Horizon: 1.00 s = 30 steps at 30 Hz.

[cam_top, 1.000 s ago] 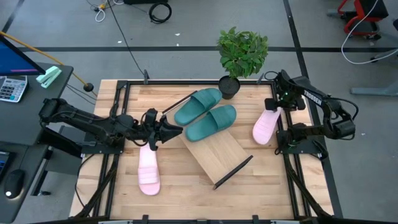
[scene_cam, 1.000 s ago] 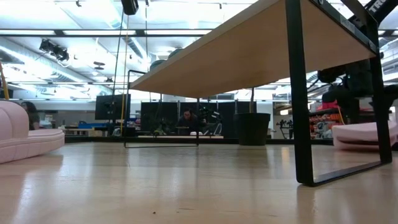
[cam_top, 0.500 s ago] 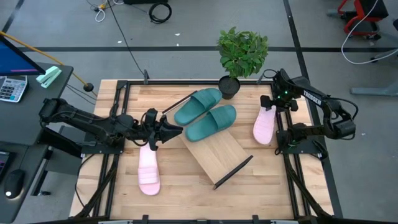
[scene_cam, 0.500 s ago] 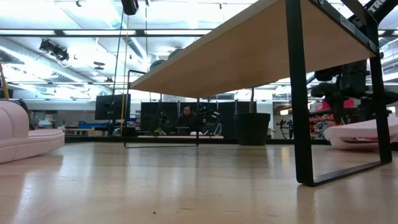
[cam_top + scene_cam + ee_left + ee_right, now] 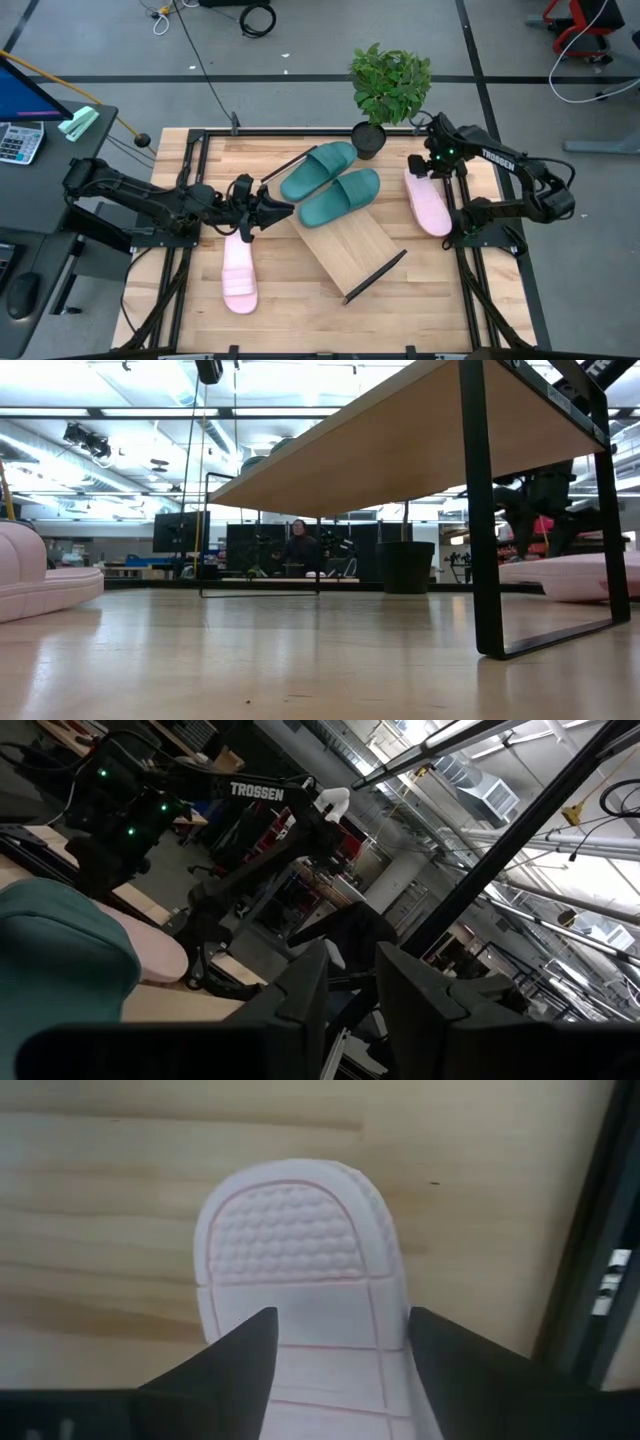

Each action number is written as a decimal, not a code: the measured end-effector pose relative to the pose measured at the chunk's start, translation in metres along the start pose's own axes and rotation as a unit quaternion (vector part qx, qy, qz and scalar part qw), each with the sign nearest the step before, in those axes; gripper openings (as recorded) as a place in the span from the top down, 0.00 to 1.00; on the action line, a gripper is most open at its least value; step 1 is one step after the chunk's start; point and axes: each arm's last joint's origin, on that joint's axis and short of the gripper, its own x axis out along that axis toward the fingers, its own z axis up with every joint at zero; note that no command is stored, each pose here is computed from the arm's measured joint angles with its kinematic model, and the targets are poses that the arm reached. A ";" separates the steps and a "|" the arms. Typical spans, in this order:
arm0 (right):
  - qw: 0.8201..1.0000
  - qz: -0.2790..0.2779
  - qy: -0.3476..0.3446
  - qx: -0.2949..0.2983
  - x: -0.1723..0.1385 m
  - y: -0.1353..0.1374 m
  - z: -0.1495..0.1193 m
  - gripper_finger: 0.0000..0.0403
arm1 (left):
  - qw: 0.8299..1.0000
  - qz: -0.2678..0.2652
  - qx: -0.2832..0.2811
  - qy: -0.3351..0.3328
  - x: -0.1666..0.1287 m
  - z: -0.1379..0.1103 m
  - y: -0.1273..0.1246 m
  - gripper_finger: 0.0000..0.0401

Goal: Pick and place slides into the shelf
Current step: Put the right pink slide on the shelf

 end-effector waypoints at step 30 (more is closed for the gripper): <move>1.000 0.000 0.014 -0.026 0.034 -0.007 -0.021 0.95 | 1.000 0.000 0.001 0.000 0.000 0.000 0.000 0.78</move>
